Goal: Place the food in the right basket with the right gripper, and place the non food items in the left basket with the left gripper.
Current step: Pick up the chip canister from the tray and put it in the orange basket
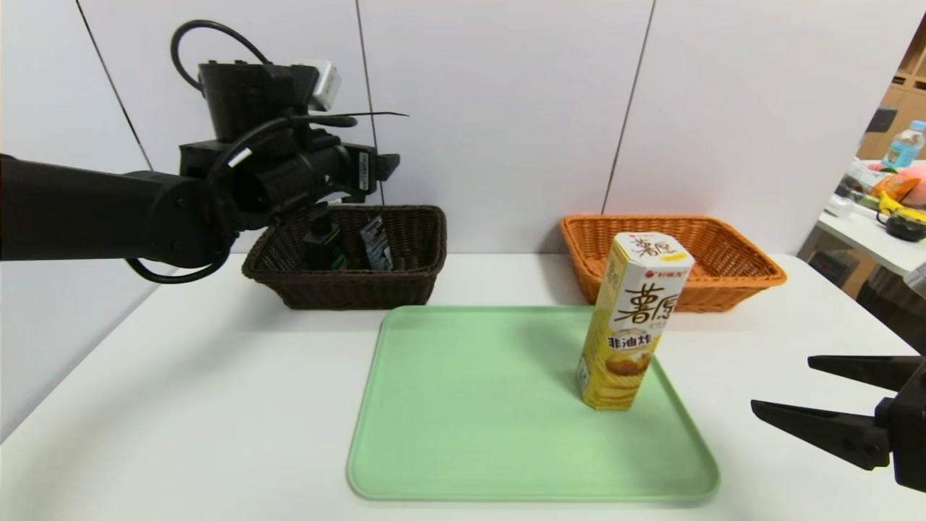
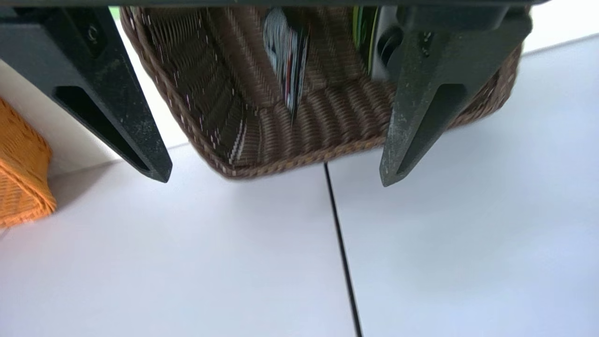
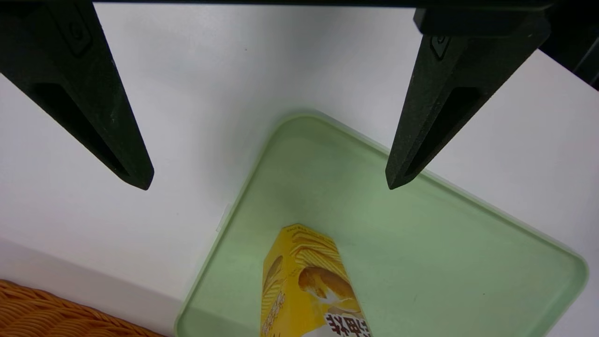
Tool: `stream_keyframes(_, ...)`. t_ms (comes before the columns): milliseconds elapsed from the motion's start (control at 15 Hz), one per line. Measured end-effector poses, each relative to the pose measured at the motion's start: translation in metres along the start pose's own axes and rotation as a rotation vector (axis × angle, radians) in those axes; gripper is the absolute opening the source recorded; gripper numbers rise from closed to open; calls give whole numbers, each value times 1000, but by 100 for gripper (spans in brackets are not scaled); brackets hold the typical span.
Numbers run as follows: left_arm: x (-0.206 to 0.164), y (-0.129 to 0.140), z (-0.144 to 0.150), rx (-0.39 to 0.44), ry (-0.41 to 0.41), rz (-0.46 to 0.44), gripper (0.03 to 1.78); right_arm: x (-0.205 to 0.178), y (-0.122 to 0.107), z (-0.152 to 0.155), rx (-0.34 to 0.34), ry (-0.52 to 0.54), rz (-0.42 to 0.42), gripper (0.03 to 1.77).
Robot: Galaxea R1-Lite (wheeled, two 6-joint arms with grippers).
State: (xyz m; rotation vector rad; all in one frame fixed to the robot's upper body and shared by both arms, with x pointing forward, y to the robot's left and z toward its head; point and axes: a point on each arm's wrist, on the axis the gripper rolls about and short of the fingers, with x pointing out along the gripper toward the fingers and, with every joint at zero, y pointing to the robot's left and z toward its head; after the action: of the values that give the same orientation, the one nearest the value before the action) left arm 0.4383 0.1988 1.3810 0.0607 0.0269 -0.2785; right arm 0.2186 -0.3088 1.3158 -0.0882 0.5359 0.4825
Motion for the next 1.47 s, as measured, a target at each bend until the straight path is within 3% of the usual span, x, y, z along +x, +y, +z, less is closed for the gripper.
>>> stream_keyframes(333, -62, -3, -33, 2, 166, -30, 164, -5, 2, -7, 1, -4, 2, 171)
stream_keyframes(667, -133, -21, -72, -42, 291, -127, 167, -6, 3, -11, 8, -1, 1, 171)
stream_keyframes(1000, -168, -39, -82, -12, 288, -245, 168, -1, 0, 0, 14, -63, -14, 171)
stream_keyframes(1200, -169, -46, -81, 1, 281, -283, 169, 8, -4, 11, 17, -135, -21, 171)
stream_keyframes(1467, -167, -50, -81, 7, 277, -294, 169, 20, -4, 21, -6, -149, 7, 171)
